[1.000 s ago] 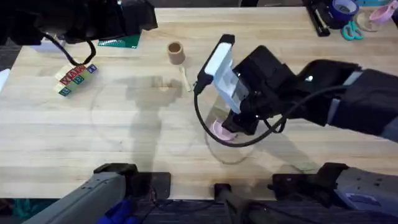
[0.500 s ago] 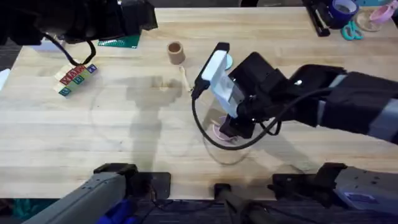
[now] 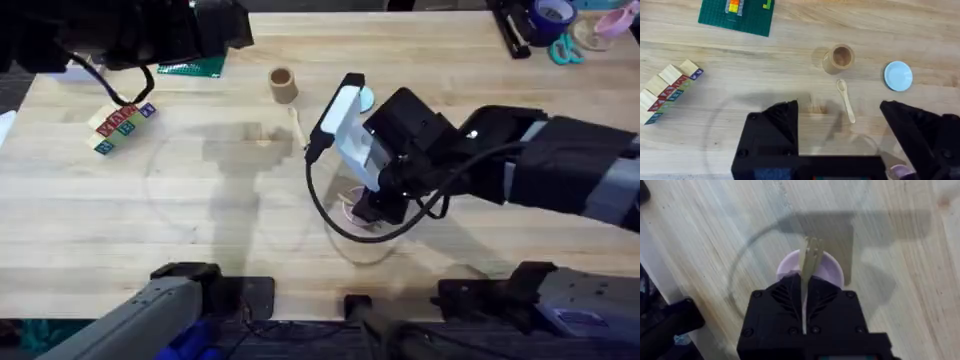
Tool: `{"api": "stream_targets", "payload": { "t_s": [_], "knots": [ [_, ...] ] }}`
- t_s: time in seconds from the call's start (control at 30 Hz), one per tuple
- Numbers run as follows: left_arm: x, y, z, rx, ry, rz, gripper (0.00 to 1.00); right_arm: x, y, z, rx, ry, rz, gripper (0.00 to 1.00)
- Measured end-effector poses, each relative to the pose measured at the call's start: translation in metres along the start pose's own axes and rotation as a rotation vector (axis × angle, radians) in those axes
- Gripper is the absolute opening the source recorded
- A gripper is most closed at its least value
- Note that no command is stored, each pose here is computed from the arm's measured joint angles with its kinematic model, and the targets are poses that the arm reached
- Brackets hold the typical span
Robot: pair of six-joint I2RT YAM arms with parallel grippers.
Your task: Pick up a utensil and set it on the pink plate, then put the other utensil in the container.
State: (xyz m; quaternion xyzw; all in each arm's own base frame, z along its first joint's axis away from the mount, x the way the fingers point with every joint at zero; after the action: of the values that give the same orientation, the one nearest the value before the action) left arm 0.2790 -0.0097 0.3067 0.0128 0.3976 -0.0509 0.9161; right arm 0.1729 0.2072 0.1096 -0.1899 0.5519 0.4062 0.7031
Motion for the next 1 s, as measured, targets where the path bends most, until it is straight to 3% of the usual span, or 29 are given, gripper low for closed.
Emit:
{"api": "stream_targets", "payload": {
  "t_s": [0.5,0.57,0.73,0.8,1.0],
  "knots": [
    [0.0000,0.0000,0.0000,0.000,0.000,0.000,0.993,0.0000,-0.0029,-0.0002,0.000,0.002,-0.026,0.087],
    [0.0000,0.0000,0.0000,0.000,0.000,0.000,0.993,0.0000,-0.0031,-0.0002,0.002,0.002,-0.027,0.234],
    [0.0000,0.0000,0.0000,0.000,0.000,0.000,0.993,0.0000,-0.0030,-0.0002,-0.001,0.002,-0.027,0.949],
    [-0.0001,0.0000,0.0000,0.000,0.000,0.000,0.993,0.0000,-0.0030,0.0000,-0.001,0.001,-0.027,0.991],
    [-0.0001,0.0000,0.0000,0.000,0.000,0.000,0.993,0.0000,-0.0031,0.0001,0.000,0.001,-0.028,0.996]
  ]
}}
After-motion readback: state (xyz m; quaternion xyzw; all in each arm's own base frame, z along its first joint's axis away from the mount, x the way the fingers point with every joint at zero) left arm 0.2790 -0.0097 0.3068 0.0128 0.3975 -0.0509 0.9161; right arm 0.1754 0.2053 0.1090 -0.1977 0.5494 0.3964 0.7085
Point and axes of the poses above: each hand's point on the last joint's axis, 136 mm out from that joint toward the fingers, its own x axis out along the fingers, its own y axis along the line the jaws close on, z = x × y, the point moved 6 cm from there along -x, back along the fingers, and after that the axes turned 13 degrees about x, right-handed, at the moved point
